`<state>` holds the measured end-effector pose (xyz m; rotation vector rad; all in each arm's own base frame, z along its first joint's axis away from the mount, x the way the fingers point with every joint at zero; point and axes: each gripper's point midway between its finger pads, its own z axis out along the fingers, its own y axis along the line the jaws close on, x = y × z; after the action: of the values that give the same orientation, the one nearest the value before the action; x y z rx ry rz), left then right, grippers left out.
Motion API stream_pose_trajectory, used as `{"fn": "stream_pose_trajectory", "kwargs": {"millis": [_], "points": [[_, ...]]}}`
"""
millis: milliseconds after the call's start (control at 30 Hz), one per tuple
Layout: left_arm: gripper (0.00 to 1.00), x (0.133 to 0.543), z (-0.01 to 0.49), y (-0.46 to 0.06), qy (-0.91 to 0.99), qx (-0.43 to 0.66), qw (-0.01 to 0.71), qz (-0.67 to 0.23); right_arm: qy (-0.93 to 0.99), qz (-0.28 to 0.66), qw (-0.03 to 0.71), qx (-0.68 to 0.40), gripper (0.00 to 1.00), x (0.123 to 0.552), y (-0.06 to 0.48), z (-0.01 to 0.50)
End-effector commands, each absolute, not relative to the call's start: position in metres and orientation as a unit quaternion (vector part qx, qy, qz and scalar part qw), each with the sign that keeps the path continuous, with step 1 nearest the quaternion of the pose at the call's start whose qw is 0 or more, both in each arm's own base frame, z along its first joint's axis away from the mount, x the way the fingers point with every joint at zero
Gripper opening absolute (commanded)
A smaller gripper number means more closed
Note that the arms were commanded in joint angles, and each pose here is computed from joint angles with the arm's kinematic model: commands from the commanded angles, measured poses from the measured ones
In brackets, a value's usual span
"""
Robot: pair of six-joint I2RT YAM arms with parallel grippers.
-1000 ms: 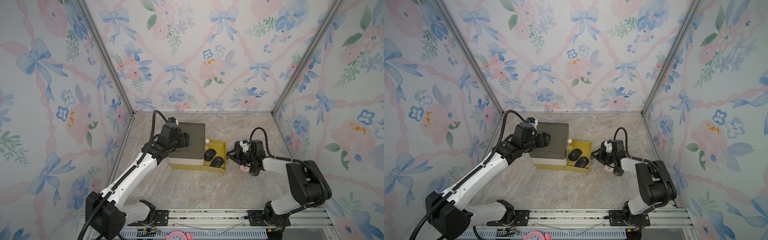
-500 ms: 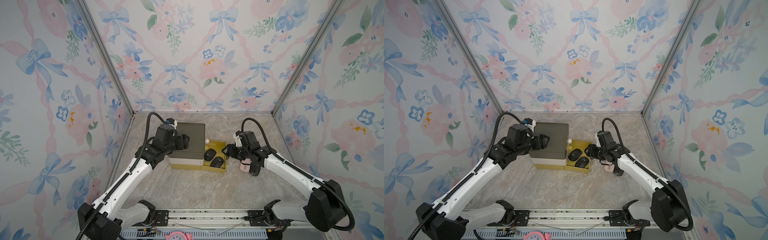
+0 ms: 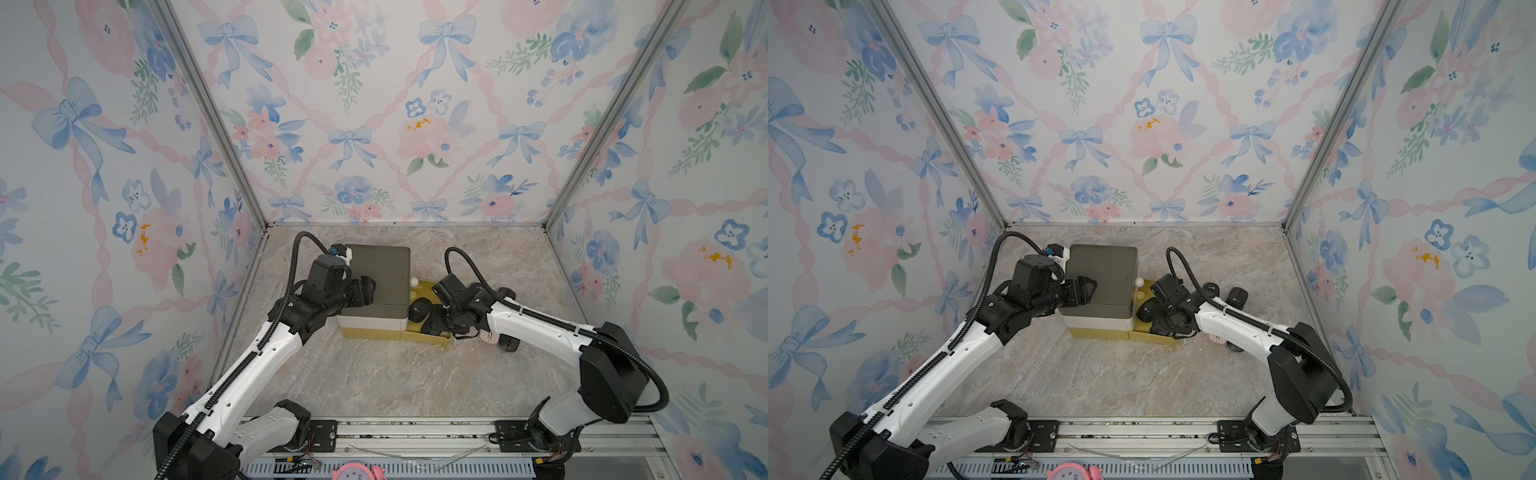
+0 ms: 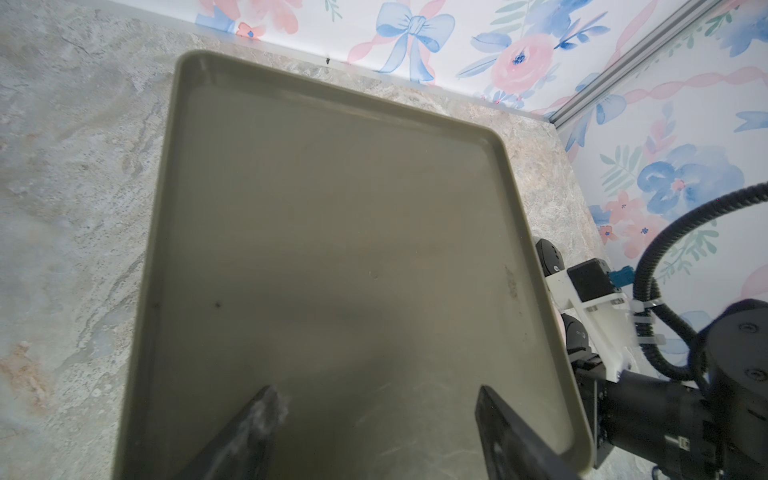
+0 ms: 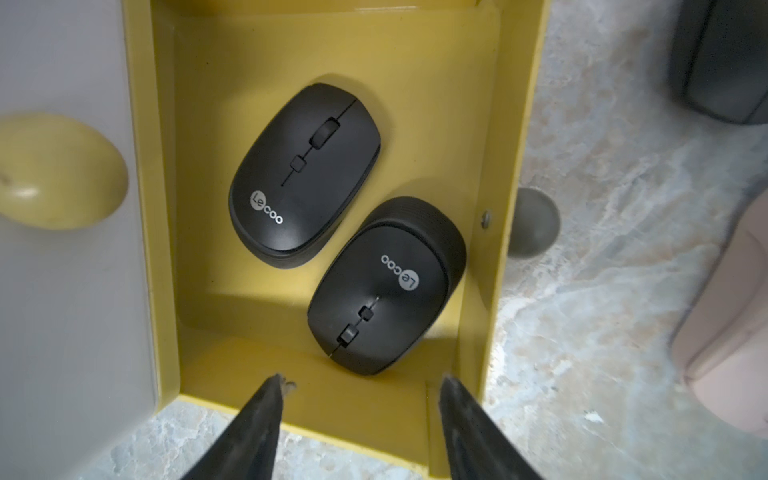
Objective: Take the mice out of the drawer
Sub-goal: Pick up the mouse from the drawer.
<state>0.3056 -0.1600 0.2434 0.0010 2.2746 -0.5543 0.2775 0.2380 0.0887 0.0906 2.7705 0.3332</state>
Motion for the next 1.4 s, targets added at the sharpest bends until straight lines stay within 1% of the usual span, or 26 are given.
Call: {"fn": "stream_pose_trajectory", "kwargs": {"millis": [0, 67, 133, 267, 533, 733, 800, 833, 1033, 1167, 1267, 1367], "points": [[0.77, 0.305, 0.233, -0.153, 0.902, -0.003, 0.382, -0.200, 0.979, 0.099, 0.171, 0.052, 0.62, 0.283, 0.241, 0.079], [0.77, 0.305, 0.230, -0.150, 0.904, -0.008, 0.382, -0.193, 0.979, 0.090, 0.174, 0.061, 0.62, 0.286, 0.239, 0.080], [0.77, 0.306, 0.227, -0.148, 0.906, -0.010, 0.381, -0.187, 0.981, 0.064, 0.171, 0.067, 0.65, 0.288, 0.236, 0.068], [0.76, 0.308, 0.224, -0.144, 0.906, -0.017, 0.382, -0.180, 0.980, 0.049, 0.175, 0.080, 0.69, 0.294, 0.235, 0.059], [0.76, 0.310, 0.221, -0.142, 0.909, -0.019, 0.378, -0.176, 0.977, 0.054, 0.189, 0.078, 0.76, 0.311, 0.247, 0.050], [0.76, 0.310, 0.223, -0.142, 0.908, -0.019, 0.380, -0.178, 0.979, 0.059, 0.178, 0.079, 0.73, 0.313, 0.248, 0.039], [0.77, 0.311, 0.223, -0.141, 0.908, -0.020, 0.380, -0.177, 0.979, 0.067, 0.171, 0.089, 0.68, 0.313, 0.245, 0.034], [0.76, 0.311, 0.224, -0.141, 0.907, -0.020, 0.381, -0.177, 0.979, 0.067, 0.172, 0.088, 0.68, 0.313, 0.244, 0.033], [0.76, 0.311, 0.226, -0.140, 0.905, -0.022, 0.385, -0.178, 0.982, 0.047, 0.169, 0.077, 0.68, 0.312, 0.239, 0.028], [0.76, 0.310, 0.227, -0.139, 0.905, -0.024, 0.385, -0.179, 0.984, 0.036, 0.157, 0.073, 0.72, 0.311, 0.238, 0.020], [0.76, 0.310, 0.227, -0.139, 0.905, -0.024, 0.385, -0.179, 0.985, 0.028, 0.155, 0.070, 0.71, 0.312, 0.238, 0.017], [0.76, 0.310, 0.228, -0.139, 0.904, -0.025, 0.387, -0.179, 0.985, 0.027, 0.154, 0.070, 0.68, 0.312, 0.239, 0.017]]}}
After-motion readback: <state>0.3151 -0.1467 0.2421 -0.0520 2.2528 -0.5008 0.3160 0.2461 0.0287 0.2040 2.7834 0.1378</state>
